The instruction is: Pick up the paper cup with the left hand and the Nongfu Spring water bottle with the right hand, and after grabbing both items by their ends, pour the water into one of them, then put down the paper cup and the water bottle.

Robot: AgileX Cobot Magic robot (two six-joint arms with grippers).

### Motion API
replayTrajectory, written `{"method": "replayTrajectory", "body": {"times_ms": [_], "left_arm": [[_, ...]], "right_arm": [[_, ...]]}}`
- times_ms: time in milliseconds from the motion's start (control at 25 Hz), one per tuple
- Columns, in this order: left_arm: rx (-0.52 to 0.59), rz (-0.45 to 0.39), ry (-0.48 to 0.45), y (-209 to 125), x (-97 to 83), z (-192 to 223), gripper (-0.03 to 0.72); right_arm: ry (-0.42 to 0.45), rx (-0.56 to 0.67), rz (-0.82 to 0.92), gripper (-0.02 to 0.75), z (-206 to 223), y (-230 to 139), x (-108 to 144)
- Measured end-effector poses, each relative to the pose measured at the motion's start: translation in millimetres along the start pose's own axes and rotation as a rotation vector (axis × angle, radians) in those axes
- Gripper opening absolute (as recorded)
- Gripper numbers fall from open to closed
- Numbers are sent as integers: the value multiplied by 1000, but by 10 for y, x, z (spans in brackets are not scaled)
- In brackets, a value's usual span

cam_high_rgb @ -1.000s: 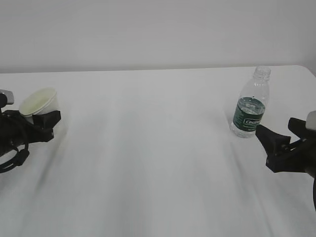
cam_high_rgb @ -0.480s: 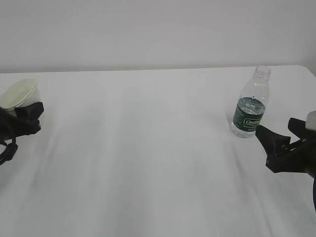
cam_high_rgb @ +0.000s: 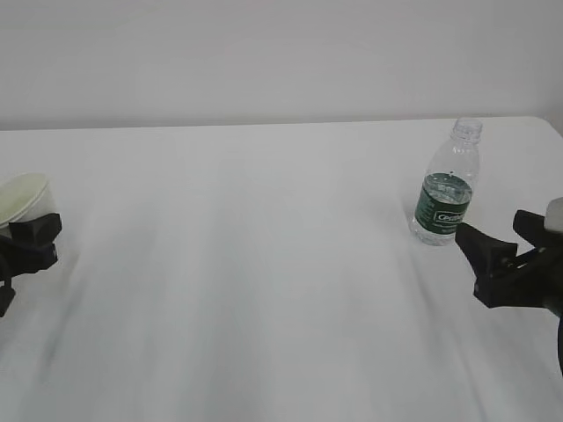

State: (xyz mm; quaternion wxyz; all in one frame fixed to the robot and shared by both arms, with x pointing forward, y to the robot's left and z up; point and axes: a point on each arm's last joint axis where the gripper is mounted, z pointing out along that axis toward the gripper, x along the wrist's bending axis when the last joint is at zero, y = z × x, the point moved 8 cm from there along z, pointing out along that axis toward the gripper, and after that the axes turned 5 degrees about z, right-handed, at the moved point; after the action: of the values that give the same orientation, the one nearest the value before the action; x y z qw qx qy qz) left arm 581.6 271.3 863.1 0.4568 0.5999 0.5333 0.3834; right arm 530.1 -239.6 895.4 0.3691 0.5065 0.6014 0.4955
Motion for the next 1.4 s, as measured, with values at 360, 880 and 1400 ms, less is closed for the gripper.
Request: {"method": "replayTrajectory", "body": {"times_ms": [360, 880, 1400], "left_arm": [[8, -1, 2, -25, 2, -11, 403], [28, 5, -16, -141, -2, 228, 396], [-13, 9, -16, -70, 20, 452, 396]], "right_arm": [[7, 1, -4, 587, 0, -1, 13], [9, 1, -5, 587, 0, -1, 16], [3, 0, -1, 587, 0, 0, 5]]}}
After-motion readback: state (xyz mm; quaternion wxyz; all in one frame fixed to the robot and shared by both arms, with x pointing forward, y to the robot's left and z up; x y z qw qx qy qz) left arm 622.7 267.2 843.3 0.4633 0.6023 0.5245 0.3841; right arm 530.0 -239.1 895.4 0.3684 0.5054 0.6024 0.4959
